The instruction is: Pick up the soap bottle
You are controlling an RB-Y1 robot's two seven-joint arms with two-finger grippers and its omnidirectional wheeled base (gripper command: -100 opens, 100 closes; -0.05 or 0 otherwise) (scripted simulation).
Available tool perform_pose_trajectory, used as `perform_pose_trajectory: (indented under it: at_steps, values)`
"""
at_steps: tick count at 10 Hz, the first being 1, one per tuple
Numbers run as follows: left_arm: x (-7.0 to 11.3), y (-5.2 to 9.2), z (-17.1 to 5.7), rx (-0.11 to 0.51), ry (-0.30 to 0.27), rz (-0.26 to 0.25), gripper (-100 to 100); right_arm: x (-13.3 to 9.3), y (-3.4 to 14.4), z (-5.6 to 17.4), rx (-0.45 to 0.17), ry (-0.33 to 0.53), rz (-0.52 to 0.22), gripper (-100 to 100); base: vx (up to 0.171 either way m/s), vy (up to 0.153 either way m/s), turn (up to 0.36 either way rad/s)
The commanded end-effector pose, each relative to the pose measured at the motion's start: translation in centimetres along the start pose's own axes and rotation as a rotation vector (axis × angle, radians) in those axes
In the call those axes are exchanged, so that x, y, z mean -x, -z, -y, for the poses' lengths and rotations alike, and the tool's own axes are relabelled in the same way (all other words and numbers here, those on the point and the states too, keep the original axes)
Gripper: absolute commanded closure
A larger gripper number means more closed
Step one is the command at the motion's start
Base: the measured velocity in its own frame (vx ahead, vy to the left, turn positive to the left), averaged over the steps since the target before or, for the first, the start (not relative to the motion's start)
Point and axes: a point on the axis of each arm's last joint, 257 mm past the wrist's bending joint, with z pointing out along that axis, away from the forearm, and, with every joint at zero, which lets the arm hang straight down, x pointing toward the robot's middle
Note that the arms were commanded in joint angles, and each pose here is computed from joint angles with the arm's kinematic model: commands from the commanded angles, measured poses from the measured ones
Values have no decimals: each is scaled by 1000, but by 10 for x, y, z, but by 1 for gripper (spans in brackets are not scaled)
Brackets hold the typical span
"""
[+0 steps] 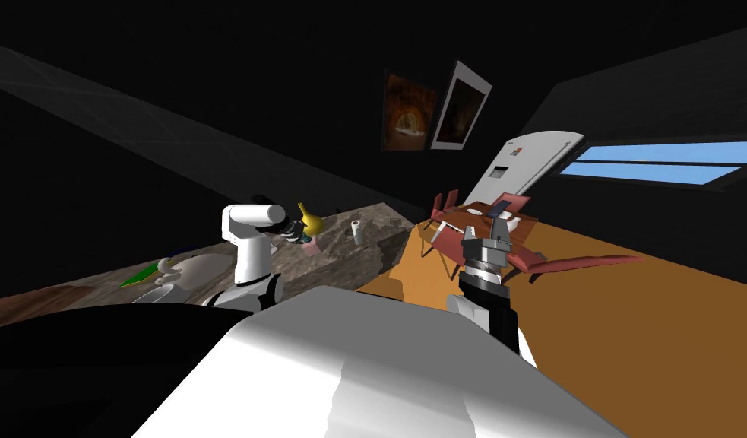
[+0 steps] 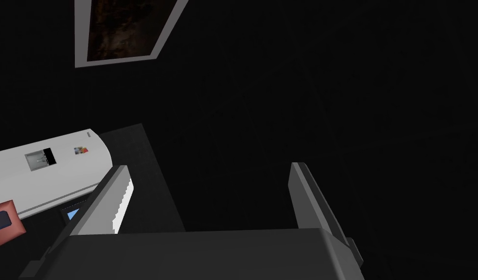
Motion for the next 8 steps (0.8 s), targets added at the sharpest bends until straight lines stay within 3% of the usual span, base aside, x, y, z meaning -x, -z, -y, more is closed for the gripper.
perform_pose_trajectory:
  at_steps: [1, 3, 4, 8]
  values:
    - [-1, -8, 2, -2, 0, 1, -100, 0, 0, 0, 0, 0, 0, 0, -6, 3, -6]
    - [-1, -10, 1, -1, 0, 1, -100, 0, 0, 0, 0, 0, 0, 0, -3, 1, -3]
    - [-1, -10, 2, -3, 0, 1, 100, 0, 0, 0, 0, 0, 0, 0, 0, 0, 0]
    - [-1, -10, 3, -7, 0, 1, 100, 0, 0, 0, 0, 0, 0, 0, 0, 0, 0]
